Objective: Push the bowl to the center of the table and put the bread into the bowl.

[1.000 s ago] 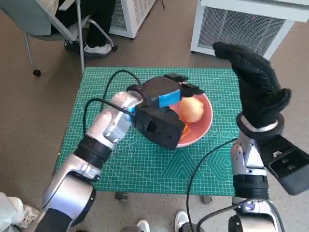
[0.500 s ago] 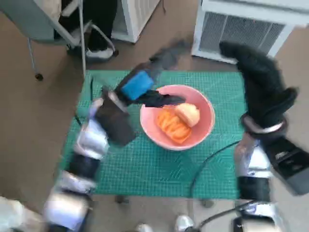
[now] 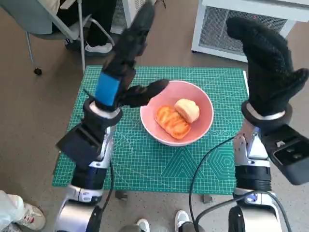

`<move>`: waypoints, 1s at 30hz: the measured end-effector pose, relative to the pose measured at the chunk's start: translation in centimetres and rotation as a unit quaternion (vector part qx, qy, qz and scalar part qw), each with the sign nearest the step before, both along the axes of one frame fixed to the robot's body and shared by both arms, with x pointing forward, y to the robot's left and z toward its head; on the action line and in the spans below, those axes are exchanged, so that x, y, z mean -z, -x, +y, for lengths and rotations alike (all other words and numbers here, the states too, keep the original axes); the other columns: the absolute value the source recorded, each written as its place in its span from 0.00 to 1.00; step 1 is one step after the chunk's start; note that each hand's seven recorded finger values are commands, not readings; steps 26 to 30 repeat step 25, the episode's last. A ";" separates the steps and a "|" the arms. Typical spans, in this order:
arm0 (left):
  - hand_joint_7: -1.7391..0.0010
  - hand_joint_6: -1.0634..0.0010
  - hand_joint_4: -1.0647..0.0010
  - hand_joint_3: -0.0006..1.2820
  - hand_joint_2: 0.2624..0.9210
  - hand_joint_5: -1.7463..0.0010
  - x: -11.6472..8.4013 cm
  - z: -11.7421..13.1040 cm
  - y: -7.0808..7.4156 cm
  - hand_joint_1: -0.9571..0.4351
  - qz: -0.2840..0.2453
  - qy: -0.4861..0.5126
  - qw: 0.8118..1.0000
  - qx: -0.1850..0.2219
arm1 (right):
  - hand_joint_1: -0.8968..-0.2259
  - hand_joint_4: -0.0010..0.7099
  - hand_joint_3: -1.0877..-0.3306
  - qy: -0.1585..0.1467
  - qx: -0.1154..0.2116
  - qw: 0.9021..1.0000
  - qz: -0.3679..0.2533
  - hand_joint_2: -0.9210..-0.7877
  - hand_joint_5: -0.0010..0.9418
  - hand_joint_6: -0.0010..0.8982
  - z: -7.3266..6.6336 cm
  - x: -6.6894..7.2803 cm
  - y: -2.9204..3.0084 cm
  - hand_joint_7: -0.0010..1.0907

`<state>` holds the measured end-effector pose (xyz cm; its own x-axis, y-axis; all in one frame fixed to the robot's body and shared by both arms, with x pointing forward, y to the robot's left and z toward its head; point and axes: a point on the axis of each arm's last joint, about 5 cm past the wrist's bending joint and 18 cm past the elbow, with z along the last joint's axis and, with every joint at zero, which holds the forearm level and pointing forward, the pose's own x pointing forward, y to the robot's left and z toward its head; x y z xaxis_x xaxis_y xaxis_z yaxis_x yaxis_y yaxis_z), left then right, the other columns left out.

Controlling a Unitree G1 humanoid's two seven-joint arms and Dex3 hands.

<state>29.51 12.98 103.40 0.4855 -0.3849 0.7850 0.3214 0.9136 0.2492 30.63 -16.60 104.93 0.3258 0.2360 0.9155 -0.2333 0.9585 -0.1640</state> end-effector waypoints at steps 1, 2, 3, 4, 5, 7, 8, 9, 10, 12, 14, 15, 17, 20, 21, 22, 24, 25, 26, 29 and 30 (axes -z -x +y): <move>0.96 0.80 0.90 0.28 1.00 0.99 0.0 0.1 0.1 0.25 0.000 0.005 1.000 0.004 | 0.50 0.22 0.36 0.000 -0.001 1.000 0.001 0.00 0.26 0.00 0.0 0.0 -0.02 0.60; 0.96 0.80 0.90 0.28 1.00 0.99 0.1 0.2 0.1 0.25 0.000 0.007 1.000 0.005 | 0.51 0.22 0.36 0.000 -0.002 1.000 0.002 0.00 0.26 0.00 0.1 -0.1 -0.04 0.60; 0.96 0.80 0.89 0.28 1.00 0.99 0.1 0.2 0.2 0.25 -0.001 0.009 1.000 0.006 | 0.51 0.22 0.36 0.001 -0.003 1.000 0.003 0.00 0.25 0.00 0.2 -0.1 -0.06 0.60; 0.96 0.80 0.89 0.28 1.00 0.99 0.1 0.3 0.2 0.24 -0.001 0.010 1.000 0.006 | 0.51 0.22 0.36 0.002 -0.005 1.000 0.004 0.00 0.25 0.00 0.2 -0.1 -0.09 0.60; 0.96 0.80 0.89 0.28 1.00 0.99 0.1 0.3 0.3 0.24 -0.002 0.011 1.000 0.005 | 0.51 0.23 0.36 0.003 -0.006 1.000 0.005 0.00 0.25 0.00 0.3 -0.2 -0.11 0.60; 0.96 0.79 0.89 0.28 1.00 0.99 0.1 0.4 0.4 0.25 -0.005 0.012 1.000 0.004 | 0.51 0.23 0.36 0.005 -0.009 1.000 0.006 0.00 0.24 0.00 0.4 -0.2 -0.15 0.60; 0.96 0.79 0.89 0.28 1.00 0.99 0.0 0.4 0.4 0.25 -0.007 0.013 1.000 0.004 | 0.51 0.23 0.36 0.006 -0.010 1.000 0.005 0.00 0.24 0.00 0.5 -0.3 -0.16 0.60; 0.96 0.79 0.88 0.28 1.00 0.99 0.0 0.4 0.4 0.25 -0.008 0.013 1.000 0.003 | 0.50 0.23 0.36 0.006 -0.011 1.000 0.005 0.00 0.23 0.00 0.5 -0.3 -0.17 0.60; 0.96 0.78 0.88 0.28 1.00 0.99 0.0 0.4 0.4 0.26 -0.009 0.013 1.000 0.002 | 0.50 0.24 0.36 0.007 -0.011 1.000 0.005 0.00 0.23 0.00 0.5 -0.4 -0.19 0.60; 0.96 0.78 0.88 0.28 1.00 0.99 0.0 0.5 0.4 0.26 -0.010 0.013 1.000 0.000 | 0.50 0.24 0.36 0.008 -0.013 1.000 0.005 0.00 0.23 0.00 0.6 -0.5 -0.22 0.60; 0.97 0.78 0.88 0.28 1.00 0.99 0.0 0.5 0.4 0.26 -0.010 0.013 1.000 -0.002 | 0.50 0.24 0.36 0.008 -0.013 1.000 0.005 0.00 0.22 0.00 0.6 -0.5 -0.23 0.60; 0.97 0.78 0.88 0.28 1.00 0.99 0.1 0.6 0.4 0.26 -0.009 0.012 1.000 -0.003 | 0.50 0.24 0.36 0.008 -0.014 1.000 0.004 0.00 0.22 0.00 0.6 -0.6 -0.24 0.60; 0.97 0.78 0.88 0.28 1.00 0.99 0.2 0.6 0.5 0.26 -0.007 0.012 1.000 -0.005 | 0.50 0.25 0.36 0.009 -0.014 1.000 0.004 0.00 0.22 0.00 0.6 -0.6 -0.24 0.60; 0.97 0.78 0.88 0.29 1.00 0.99 0.5 0.8 0.6 0.25 -0.004 0.012 1.000 -0.008 | 0.50 0.25 0.36 0.010 -0.014 1.000 0.004 0.00 0.21 0.00 0.6 -0.7 -0.24 0.60; 0.97 0.78 0.88 0.29 1.00 0.99 0.5 0.8 0.6 0.25 -0.003 0.012 1.000 -0.008 | 0.50 0.25 0.36 0.010 -0.014 1.000 0.004 0.00 0.21 0.00 0.6 -0.7 -0.25 0.60; 0.97 0.78 0.88 0.29 1.00 0.99 0.6 0.9 0.6 0.25 -0.002 0.011 1.000 -0.010 | 0.50 0.25 0.36 0.010 -0.014 1.000 0.004 0.00 0.21 0.00 0.6 -0.7 -0.25 0.60; 0.97 0.78 0.88 0.29 1.00 0.99 0.7 0.9 0.7 0.25 0.000 0.008 1.000 -0.013 | 0.50 0.25 0.36 0.011 -0.015 1.000 0.005 0.00 0.21 0.00 0.6 -0.7 -0.26 0.59; 0.97 0.78 0.88 0.30 1.00 1.00 0.8 0.9 0.7 0.25 0.001 0.008 1.000 -0.013 | 0.50 0.26 0.36 0.011 -0.015 1.000 0.006 0.00 0.21 0.00 0.6 -0.7 -0.26 0.59; 0.97 0.78 0.88 0.30 1.00 1.00 0.8 0.9 0.7 0.25 0.001 0.008 1.000 -0.013 | 0.50 0.26 0.36 0.011 -0.015 1.000 0.006 0.00 0.21 0.00 0.6 -0.7 -0.26 0.59; 0.97 0.78 0.88 0.30 1.00 1.00 0.8 0.9 0.7 0.25 0.001 0.008 1.000 -0.013 | 0.50 0.26 0.36 0.011 -0.015 1.000 0.006 0.00 0.21 0.00 0.6 -0.7 -0.26 0.59; 0.97 0.78 0.88 0.30 1.00 1.00 0.8 0.9 0.7 0.25 0.001 0.008 1.000 -0.013 | 0.50 0.26 0.36 0.011 -0.015 1.000 0.006 0.00 0.21 0.00 0.6 -0.7 -0.26 0.59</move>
